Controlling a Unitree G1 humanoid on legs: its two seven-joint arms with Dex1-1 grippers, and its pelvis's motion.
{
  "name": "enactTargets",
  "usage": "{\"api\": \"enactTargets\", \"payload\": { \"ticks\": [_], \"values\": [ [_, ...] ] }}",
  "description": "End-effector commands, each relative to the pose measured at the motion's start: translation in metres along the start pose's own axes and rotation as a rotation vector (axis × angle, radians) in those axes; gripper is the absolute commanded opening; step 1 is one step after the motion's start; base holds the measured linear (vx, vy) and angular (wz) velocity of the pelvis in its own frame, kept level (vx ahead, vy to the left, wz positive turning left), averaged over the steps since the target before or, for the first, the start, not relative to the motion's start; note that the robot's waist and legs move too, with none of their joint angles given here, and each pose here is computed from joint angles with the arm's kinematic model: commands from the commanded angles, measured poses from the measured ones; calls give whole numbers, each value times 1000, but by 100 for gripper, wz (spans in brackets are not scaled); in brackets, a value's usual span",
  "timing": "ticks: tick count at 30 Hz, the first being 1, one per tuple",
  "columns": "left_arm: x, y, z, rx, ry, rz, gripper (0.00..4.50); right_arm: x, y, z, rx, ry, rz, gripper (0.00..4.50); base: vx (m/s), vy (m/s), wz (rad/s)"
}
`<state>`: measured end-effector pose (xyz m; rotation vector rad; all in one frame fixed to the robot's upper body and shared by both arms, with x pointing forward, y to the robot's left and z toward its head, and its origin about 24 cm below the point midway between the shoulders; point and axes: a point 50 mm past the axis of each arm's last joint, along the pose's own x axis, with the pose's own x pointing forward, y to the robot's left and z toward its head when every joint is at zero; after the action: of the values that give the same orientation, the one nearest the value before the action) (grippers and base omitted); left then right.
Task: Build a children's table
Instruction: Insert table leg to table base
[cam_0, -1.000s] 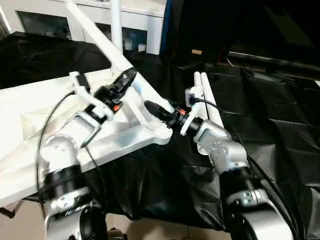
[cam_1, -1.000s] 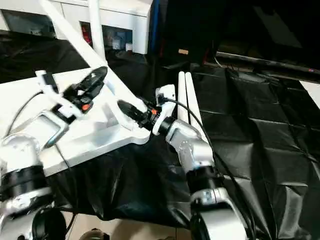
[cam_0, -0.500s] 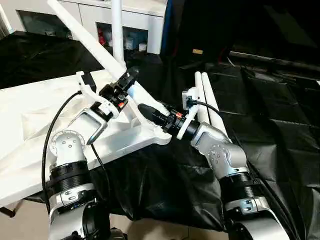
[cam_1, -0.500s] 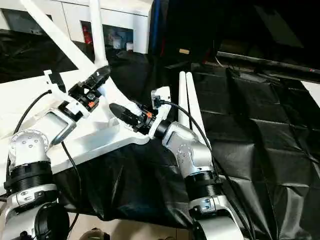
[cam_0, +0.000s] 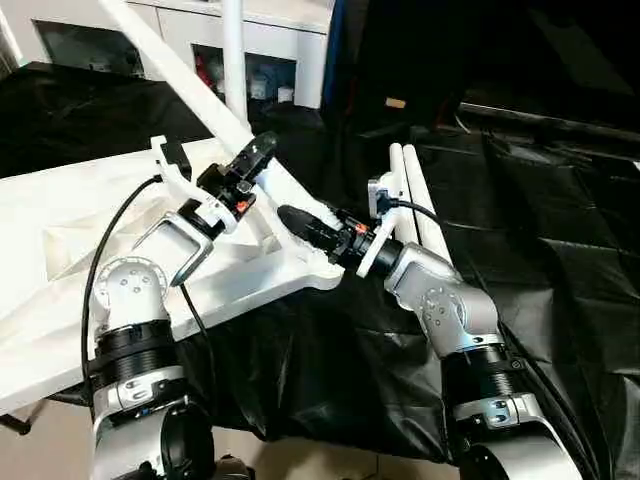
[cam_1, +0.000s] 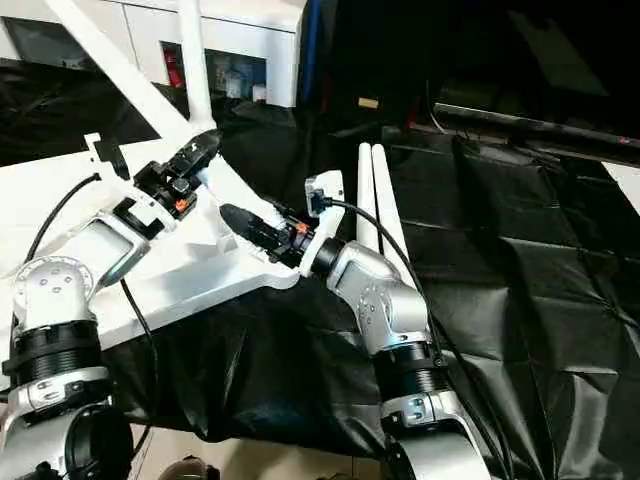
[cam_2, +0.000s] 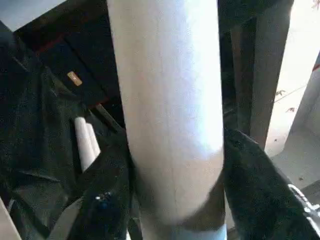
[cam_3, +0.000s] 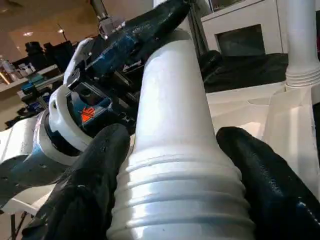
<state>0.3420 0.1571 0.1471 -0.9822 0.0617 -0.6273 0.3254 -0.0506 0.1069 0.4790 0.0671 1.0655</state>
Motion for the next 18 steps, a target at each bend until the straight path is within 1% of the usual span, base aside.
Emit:
{"api": "enactTargets", "payload": {
  "ticks": [1, 2, 3, 5, 7, 8, 9, 10, 11, 12, 13, 14, 15, 16, 18],
  "values": [
    [5, -11, -2, 48, 24, -45, 226, -2, -1, 3, -9, 9, -14, 274, 0, 0, 0],
    [5, -12, -1, 51, 24, -47, 213, -2, -1, 3, -12, 12, -13, 274, 0, 0, 0],
    [6, -13, -1, 57, 25, -46, 208, -2, -2, 3, -15, 16, -16, 274, 0, 0, 0],
    [6, -14, 0, 72, 27, -46, 202, -2, -1, 3, -1, 14, -6, 344, 0, 0, 0],
    [7, -14, 0, 81, 25, -42, 201, -2, -1, 3, 8, 10, 0, 346, 0, 0, 0],
    [8, -16, 2, 105, 25, -35, 199, -3, -1, 5, 6, 8, 3, 364, 0, 0, 0],
    [8, -16, 2, 117, 25, -30, 199, -3, 0, 5, 3, 8, 3, 364, 0, 0, 0],
    [8, -16, 2, 119, 25, -29, 198, -3, 0, 5, 2, 9, 3, 377, 0, 0, 0],
    [9, -17, 3, 163, 39, -13, 197, -5, -5, 13, -27, -13, -48, 391, 0, 0, 0],
    [10, -17, 3, 176, 43, -7, 197, -6, -8, 17, -15, -37, -81, 391, 0, 0, 0],
    [10, -19, 3, 196, 51, -7, 197, -9, -13, 26, 26, -85, -113, 393, 0, 0, 0],
    [11, -20, 3, 205, 54, -11, 197, -12, -16, 31, 48, -113, -124, 393, 0, 0, 0],
    [11, -23, 3, 218, 59, -21, 197, -17, -20, 42, 82, -154, -133, 393, 0, 0, 0],
    [12, -25, 3, 230, 66, -30, 197, -21, -23, 49, 88, -174, -133, 393, 0, 0, 0],
    [12, -27, 2, 244, 75, -33, 197, -24, -23, 53, 92, -186, -131, 393, 0, 0, 0]
  ]
}}
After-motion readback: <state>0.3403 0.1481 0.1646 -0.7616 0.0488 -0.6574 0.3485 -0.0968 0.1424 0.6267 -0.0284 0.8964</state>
